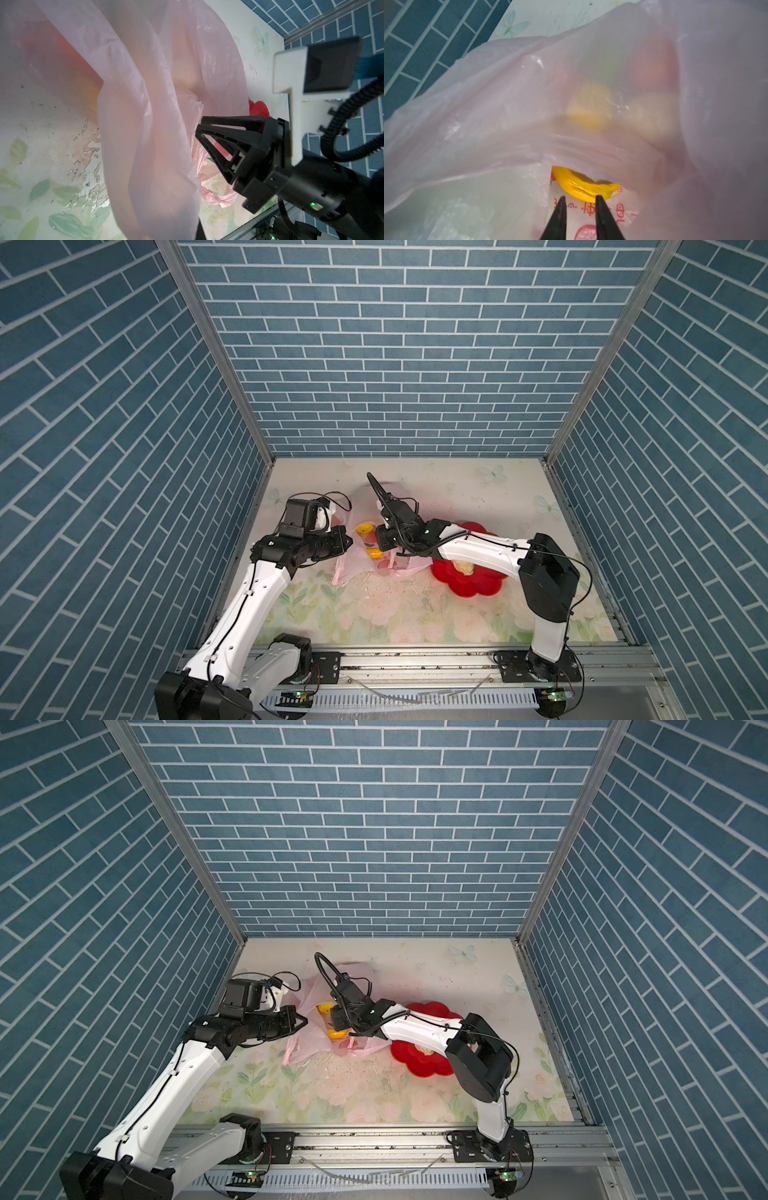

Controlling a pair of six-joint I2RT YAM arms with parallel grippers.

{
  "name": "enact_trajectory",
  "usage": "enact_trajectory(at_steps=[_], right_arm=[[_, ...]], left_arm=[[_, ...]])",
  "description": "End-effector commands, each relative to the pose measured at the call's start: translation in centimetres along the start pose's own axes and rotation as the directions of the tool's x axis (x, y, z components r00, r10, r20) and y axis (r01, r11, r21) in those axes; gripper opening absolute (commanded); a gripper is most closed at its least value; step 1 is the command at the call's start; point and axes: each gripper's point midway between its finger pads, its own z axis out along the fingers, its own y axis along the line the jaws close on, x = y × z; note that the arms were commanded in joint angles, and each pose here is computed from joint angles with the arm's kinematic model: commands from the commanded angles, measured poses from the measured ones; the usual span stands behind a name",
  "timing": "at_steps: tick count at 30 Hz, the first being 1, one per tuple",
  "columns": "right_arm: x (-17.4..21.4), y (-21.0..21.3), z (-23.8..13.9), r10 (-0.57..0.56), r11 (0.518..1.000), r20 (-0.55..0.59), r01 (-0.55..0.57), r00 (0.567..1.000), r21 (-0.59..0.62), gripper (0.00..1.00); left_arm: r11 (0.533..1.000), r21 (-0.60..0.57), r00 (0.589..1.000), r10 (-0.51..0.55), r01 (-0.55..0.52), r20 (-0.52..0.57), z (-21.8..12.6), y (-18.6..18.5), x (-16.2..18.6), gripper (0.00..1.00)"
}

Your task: Take the fake fruits out of the plastic bag

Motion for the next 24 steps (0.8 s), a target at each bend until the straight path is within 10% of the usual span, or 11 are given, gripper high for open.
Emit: enact_trajectory(at_steps=[1, 24], right_arm=[[-2.2, 2.7, 0.5, -0.019, 0.996, 0.048, 0.023, 0.999, -0.089, 0.25], [-3.4, 1.3, 6.1, 0.037, 0.999, 0.092, -0.036, 0.995, -0.014, 0.43]], left_arm=[[0.999, -0.042, 0.999, -0.034, 0.032, -0.034, 0.0, 1.4, 1.6, 0.0], [0.996, 0.022, 0.996, -0.086, 0.087, -0.024, 0.9, 1.6, 3.1, 0.0]])
